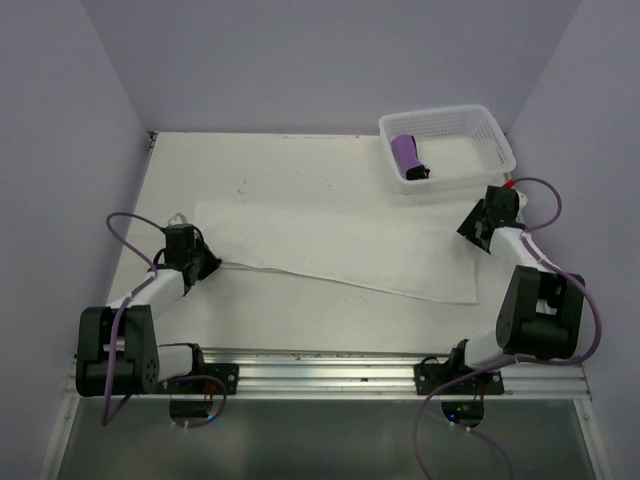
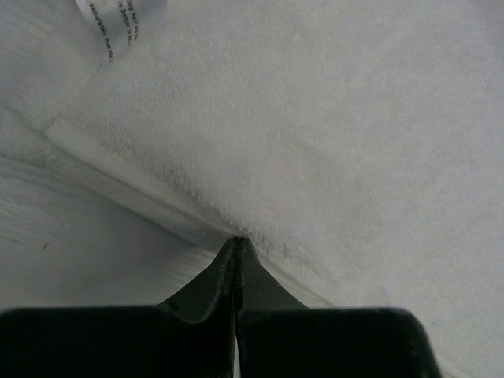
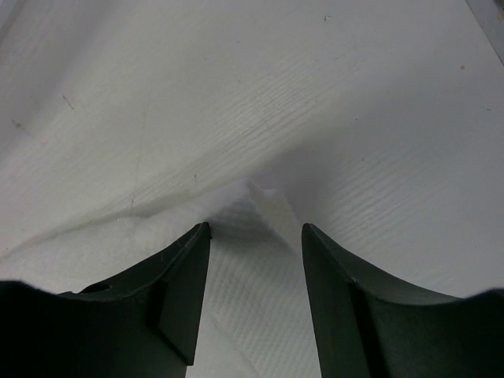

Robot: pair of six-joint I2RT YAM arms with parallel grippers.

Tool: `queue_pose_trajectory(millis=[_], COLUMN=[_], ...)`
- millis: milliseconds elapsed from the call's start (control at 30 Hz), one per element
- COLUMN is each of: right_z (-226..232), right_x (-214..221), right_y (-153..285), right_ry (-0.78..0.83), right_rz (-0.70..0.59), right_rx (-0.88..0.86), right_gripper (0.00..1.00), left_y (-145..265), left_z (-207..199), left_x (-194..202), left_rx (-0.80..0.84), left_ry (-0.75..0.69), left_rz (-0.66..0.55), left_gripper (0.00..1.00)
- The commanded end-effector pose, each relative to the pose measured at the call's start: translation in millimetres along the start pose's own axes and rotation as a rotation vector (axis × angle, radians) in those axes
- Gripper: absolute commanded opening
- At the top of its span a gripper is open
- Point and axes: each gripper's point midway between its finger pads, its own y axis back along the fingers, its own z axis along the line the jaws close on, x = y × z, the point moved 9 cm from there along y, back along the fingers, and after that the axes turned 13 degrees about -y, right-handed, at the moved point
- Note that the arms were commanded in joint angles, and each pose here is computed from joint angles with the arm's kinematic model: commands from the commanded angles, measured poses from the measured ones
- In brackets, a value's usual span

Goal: Roll the towels
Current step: Fold the towel

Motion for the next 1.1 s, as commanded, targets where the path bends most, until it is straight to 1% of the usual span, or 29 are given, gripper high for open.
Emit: queue_pose_trajectory(millis=[0,100,167,200,267,300,500,600,700,867,1067], right_z=[1.0,0.6,0.0,-0.6,0.3,0.1,3.1,5.8,2.5,-2.6,-9.2], right_x=[-3.6,-0.3,2.1,4.3,4.0,5.1,1.8,1.2,3.5,5.4,23.8], right_y=[-8.4,-10.4,-12.7,-14.4,-15.7,-16.9,-17.9,-19.6,-13.5,8.7,5.9], right_ry=[-0.002,-0.006,-0.007,-0.008,-0.012,-0.013,-0.016,-0.014,-0.017,-0.017,-0.014], right_rz=[-0.019,-0.016,-0.015,-0.006,-0.009,-0.005,-0.013,0.005,0.030,0.007,0.091], right_rx=[-0.031,-0.047,-0.051,-0.053,-0.063,-0.064,-0.072,-0.080,-0.055,-0.083,-0.081], right_gripper=[0.53,0.46,0.43,0.40,0.38,0.35,0.25,0.25,0.29,0.30,0.30], left_y=[-2.3,-3.3,-3.8,-3.8,-3.8,-3.7,-4.1,-5.3,-5.9,-6.9,-8.4], left_z=[-4.1,-3.9,-4.5,-4.7,-4.4,-5.1,-5.2,-5.2,-5.1,-7.6,-9.4], left_x=[-10.7,-9.9,-9.4,-9.2,-9.4,-9.7,-9.0,-7.1,-5.5,-6.7,-4.2], left_rx=[0.013,0.013,0.017,0.018,0.017,0.020,0.021,0.022,0.022,0.038,0.052], left_ry=[-0.002,-0.003,-0.006,-0.008,-0.007,-0.009,-0.013,-0.016,-0.016,-0.014,-0.016], left_rz=[-0.056,-0.050,-0.045,-0.045,-0.045,-0.045,-0.041,-0.033,-0.028,-0.032,-0.024], left_gripper=[0.00,0.00,0.00,0.00,0.00,0.00,0.00,0.00,0.00,0.00,0.00])
